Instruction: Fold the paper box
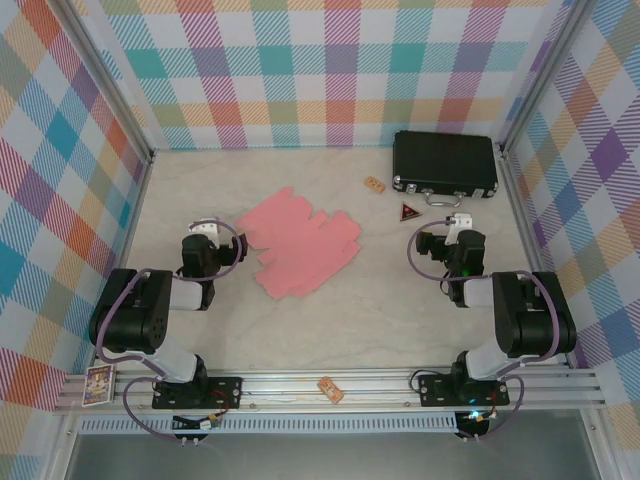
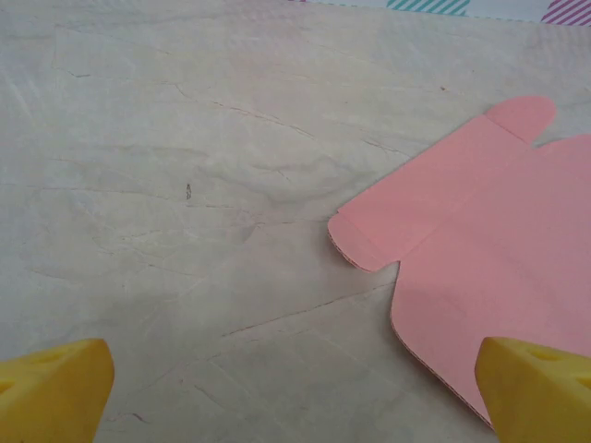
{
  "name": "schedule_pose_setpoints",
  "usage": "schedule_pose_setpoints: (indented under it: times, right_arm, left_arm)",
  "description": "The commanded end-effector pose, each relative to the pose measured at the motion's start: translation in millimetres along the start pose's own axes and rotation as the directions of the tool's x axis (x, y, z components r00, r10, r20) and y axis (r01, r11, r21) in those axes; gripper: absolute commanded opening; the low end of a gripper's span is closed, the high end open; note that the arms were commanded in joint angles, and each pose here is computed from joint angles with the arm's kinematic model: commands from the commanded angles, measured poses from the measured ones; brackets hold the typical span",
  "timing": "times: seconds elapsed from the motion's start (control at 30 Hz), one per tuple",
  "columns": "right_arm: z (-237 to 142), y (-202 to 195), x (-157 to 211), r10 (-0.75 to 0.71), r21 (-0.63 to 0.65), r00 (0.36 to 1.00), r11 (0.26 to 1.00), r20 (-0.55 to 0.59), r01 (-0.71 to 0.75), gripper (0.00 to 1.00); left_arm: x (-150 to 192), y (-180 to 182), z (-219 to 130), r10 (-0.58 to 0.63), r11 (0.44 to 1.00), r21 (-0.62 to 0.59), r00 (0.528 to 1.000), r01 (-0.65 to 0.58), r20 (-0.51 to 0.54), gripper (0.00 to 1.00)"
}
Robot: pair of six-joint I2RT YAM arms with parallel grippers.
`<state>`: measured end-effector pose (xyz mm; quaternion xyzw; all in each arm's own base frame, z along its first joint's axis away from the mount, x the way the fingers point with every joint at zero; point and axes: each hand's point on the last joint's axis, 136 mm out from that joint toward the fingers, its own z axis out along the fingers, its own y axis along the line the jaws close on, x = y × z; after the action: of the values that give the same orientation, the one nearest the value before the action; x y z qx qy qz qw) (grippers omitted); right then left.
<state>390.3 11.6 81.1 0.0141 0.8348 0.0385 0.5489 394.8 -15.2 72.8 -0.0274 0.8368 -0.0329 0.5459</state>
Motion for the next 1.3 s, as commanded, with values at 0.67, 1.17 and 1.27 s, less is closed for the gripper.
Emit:
schedule_pose_setpoints:
  times: [0.67,1.17,1.27]
  right_arm:
    - [3,3,-13,-0.017,-0.01,0.999,1.0,0.035,0.017,0.99]
    - [-21,6,-40,0.095,0.016,0.988,0.995,-0.125,-0.094,0.99]
    - [-30,12,-50,0.207,0.019,0.958,0.978,-0.198,-0.207,0.99]
  left_arm:
    - [-11,0,2,0.012,1.0,-0.011,1.0,-0.011,0.025,1.0]
    - [-47,21,-21,-0.031,0.987,-0.156,0.999,0.036,0.039,1.0]
    - [-72,21,-30,-0.081,0.981,-0.171,0.996,0.086,0.037,1.0]
